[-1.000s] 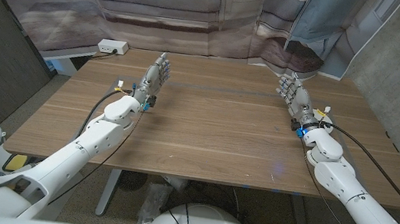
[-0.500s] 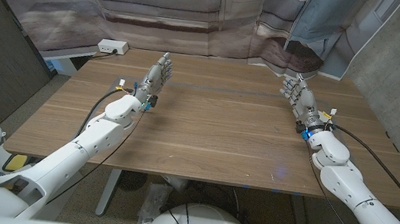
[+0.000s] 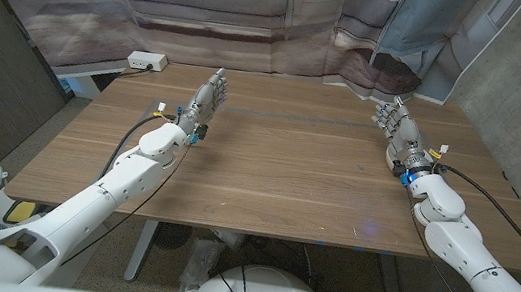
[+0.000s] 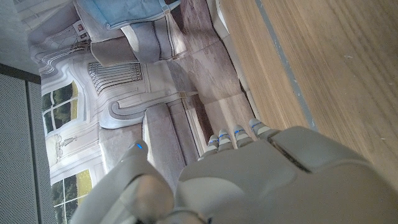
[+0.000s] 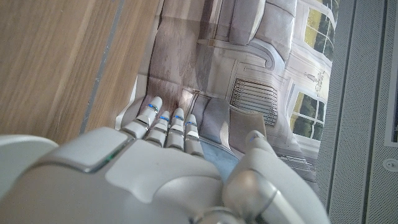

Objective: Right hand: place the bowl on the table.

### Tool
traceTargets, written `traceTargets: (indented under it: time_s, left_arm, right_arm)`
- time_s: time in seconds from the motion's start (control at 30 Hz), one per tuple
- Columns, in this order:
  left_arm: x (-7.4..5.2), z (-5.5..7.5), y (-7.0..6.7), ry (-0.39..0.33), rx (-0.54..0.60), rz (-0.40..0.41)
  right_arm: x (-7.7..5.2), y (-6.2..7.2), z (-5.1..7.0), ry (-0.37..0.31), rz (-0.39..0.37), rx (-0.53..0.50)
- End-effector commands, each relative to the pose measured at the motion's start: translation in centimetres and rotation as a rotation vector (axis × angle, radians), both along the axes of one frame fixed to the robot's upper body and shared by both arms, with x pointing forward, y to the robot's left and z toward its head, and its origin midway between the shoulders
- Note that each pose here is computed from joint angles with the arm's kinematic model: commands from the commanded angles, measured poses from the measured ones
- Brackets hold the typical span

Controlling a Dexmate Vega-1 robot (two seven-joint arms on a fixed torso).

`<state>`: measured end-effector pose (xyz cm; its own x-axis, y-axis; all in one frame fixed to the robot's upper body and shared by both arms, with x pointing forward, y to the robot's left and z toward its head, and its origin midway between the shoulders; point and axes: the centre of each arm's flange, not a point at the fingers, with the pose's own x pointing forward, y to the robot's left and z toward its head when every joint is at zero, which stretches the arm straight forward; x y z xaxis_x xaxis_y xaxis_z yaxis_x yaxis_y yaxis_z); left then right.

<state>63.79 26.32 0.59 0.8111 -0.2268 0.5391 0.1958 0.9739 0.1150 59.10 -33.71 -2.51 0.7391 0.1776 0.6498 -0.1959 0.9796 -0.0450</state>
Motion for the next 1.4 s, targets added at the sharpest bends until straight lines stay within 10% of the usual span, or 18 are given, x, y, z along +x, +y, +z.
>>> traceTargets:
  time_s: [0.03,1.4]
  left_arm:
    - [-0.3,0.2,-0.4,-0.004,0.008,0.003]
    - [0.0,1.2,-2.0,-0.017,0.036,-0.026]
  right_arm:
    - [-0.8,-1.1,-0.4,-0.014,-0.016,0.011]
    - [-4.3,-3.9,-0.8,-0.062,-0.059,0.003]
